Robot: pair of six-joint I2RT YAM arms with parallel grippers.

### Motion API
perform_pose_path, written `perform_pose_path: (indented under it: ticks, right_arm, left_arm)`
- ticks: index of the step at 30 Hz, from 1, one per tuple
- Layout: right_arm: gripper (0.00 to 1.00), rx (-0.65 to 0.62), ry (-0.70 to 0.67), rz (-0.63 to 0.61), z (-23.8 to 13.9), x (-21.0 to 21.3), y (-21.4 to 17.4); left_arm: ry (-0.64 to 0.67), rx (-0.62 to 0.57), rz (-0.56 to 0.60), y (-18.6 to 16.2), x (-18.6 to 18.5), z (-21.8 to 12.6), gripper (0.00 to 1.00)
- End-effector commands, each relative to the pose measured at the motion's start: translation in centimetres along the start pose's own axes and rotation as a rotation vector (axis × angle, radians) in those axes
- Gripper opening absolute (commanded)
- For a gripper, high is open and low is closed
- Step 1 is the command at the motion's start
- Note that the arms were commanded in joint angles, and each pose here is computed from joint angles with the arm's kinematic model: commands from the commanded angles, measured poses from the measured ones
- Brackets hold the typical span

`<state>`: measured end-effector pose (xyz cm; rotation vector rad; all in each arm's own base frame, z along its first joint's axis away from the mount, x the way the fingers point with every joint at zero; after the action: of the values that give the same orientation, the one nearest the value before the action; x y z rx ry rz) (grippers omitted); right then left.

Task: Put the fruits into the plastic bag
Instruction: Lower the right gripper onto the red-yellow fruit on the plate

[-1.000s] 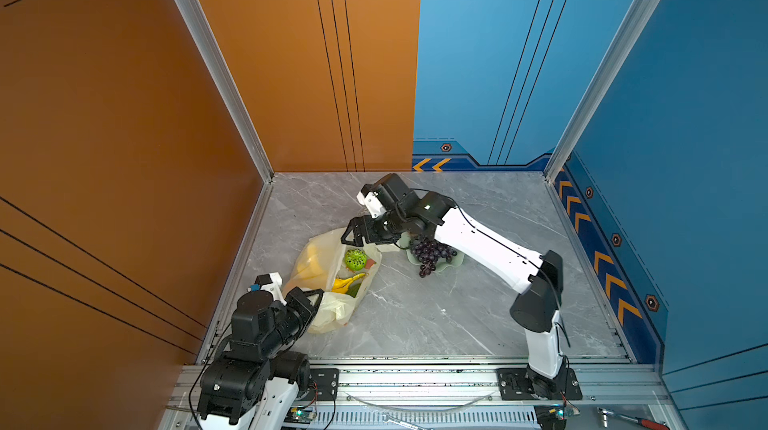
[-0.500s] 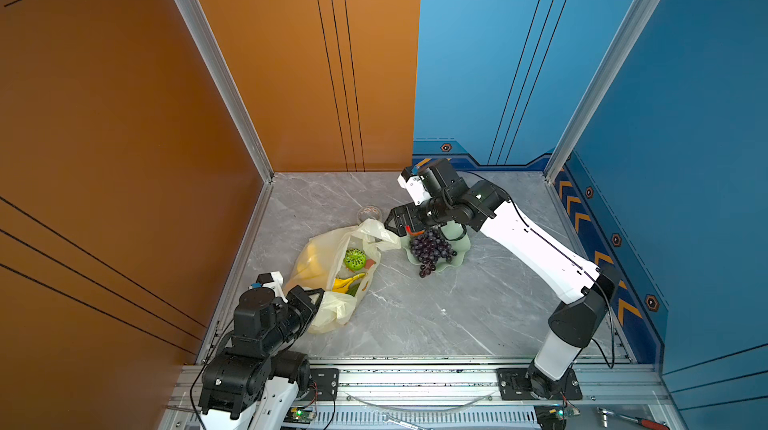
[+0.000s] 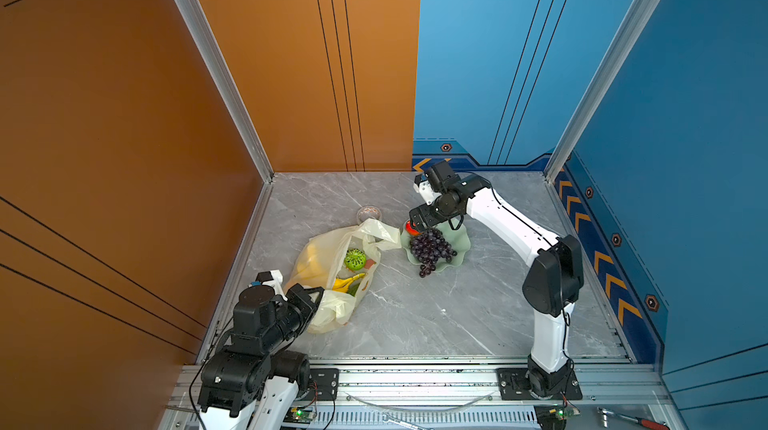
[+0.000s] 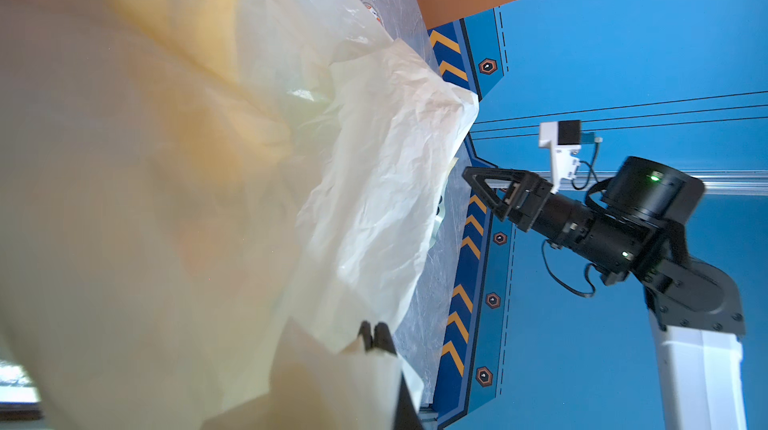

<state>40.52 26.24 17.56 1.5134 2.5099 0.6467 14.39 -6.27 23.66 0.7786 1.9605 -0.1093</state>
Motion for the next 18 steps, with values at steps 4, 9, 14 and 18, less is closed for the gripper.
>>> perform_pose_path:
  ticks: [4,9,14,18]
  right_arm:
    - [0.98,0.004,0.032,-0.012,2.0,0.1,1.6]
    - [0.98,0.021,0.046,-0.001,4.1,0.3,2.2]
    - [0.96,0.040,0.061,0.020,5.9,0.3,2.3]
    - [0.94,0.046,0.075,0.035,6.8,0.3,2.5]
  left_arm:
    - [0.001,-0.010,0.028,0.4,-0.7,-0.4,0.00]
    - [0.009,-0.003,0.025,0.4,-0.7,-0.2,0.00]
    - [0.024,0.003,0.024,0.3,-0.5,-0.1,0.00]
    - [0.032,0.007,0.022,0.3,-0.3,0.0,0.00]
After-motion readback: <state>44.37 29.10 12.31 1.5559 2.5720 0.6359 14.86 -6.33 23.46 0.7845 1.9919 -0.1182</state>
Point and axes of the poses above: each gripper's point midway between its finger pads, its own z axis out along the fingers, its own x axis along the line the jaws close on, y = z × x, the point moved 2 cm from there along -z, back along the fingers, and after that the axes turned 2 degrees about z, right-handed, at the moved point
